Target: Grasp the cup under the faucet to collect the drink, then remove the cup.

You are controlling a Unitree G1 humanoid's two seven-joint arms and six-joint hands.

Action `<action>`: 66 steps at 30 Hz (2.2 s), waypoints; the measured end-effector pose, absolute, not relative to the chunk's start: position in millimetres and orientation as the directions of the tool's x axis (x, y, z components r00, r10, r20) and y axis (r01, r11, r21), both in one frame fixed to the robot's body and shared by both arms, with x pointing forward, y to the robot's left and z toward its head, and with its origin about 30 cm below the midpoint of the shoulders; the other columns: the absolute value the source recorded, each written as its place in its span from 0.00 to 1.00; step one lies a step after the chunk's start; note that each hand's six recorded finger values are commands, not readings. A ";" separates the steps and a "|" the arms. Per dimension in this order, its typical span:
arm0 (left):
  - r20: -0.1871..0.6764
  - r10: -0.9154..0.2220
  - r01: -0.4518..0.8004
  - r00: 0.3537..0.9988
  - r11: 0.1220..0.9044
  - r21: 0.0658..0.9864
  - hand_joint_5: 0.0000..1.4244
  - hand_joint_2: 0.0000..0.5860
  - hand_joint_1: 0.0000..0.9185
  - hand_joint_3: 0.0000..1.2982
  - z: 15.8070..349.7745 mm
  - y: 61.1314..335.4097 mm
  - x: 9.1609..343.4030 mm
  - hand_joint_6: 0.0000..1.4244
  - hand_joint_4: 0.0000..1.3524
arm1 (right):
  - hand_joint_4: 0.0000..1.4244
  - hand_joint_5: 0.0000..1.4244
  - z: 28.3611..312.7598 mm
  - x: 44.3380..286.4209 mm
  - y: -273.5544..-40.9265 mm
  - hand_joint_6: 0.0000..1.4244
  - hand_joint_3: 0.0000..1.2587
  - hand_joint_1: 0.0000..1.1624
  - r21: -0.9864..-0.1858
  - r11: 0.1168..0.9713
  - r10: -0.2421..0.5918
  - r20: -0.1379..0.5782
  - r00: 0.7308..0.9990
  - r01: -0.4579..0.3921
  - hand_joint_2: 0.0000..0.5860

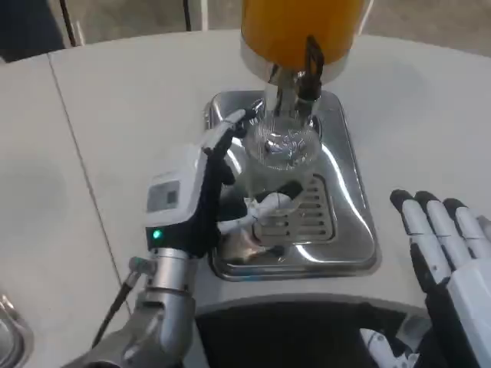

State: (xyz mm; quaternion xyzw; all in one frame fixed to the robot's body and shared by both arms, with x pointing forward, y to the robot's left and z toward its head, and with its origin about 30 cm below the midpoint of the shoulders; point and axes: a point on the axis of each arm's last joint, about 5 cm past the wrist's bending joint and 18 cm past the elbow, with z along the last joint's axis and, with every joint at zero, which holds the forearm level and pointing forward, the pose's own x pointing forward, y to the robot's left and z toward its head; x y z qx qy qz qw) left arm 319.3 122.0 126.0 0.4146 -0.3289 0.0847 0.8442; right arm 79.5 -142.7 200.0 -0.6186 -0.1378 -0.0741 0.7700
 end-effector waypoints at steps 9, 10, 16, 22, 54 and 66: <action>0.651 -0.200 -0.393 0.733 0.656 0.644 0.48 0.13 0.36 0.15 121.7 150.4 296.4 0.59 0.18 | 0.00 0.00 201.6 88.7 -140.4 0.03 0.00 0.28 -0.906 0.277 0.047 0.346 0.937 0.320 0.75; 0.649 -0.206 -0.389 0.733 0.655 0.648 0.46 0.13 0.36 0.14 120.7 153.2 292.7 0.56 0.16 | 0.00 0.00 201.5 89.1 -140.2 0.03 0.00 0.28 -0.905 0.281 0.046 0.346 0.937 0.320 0.75; 0.662 -0.232 -0.417 0.712 0.620 0.665 0.15 0.16 0.21 0.01 128.3 184.9 262.3 0.17 0.00 | 0.00 0.00 205.7 96.0 -140.3 0.03 0.00 0.28 -0.867 0.361 0.024 0.377 0.926 0.344 0.76; 0.604 -0.253 -0.391 0.756 0.565 0.727 0.03 0.21 0.00 0.00 130.4 209.7 226.6 0.04 0.00 | 0.00 0.00 209.8 111.2 -138.5 0.03 0.00 0.29 -0.826 0.439 0.010 0.398 0.917 0.354 0.76; 0.437 -0.309 -0.313 0.845 0.377 0.872 0.00 0.24 0.00 0.00 129.5 218.0 154.1 0.00 0.00 | 0.00 0.00 235.0 183.4 -107.9 0.03 0.00 0.34 -0.531 0.750 0.027 0.622 0.782 0.396 0.82; 0.413 -0.305 -0.290 0.858 0.375 0.880 0.00 0.24 0.00 0.00 124.0 216.6 143.8 0.00 0.00 | 0.00 0.00 242.3 205.3 -86.2 0.04 0.00 0.34 -0.479 0.815 0.067 0.638 0.767 0.327 0.86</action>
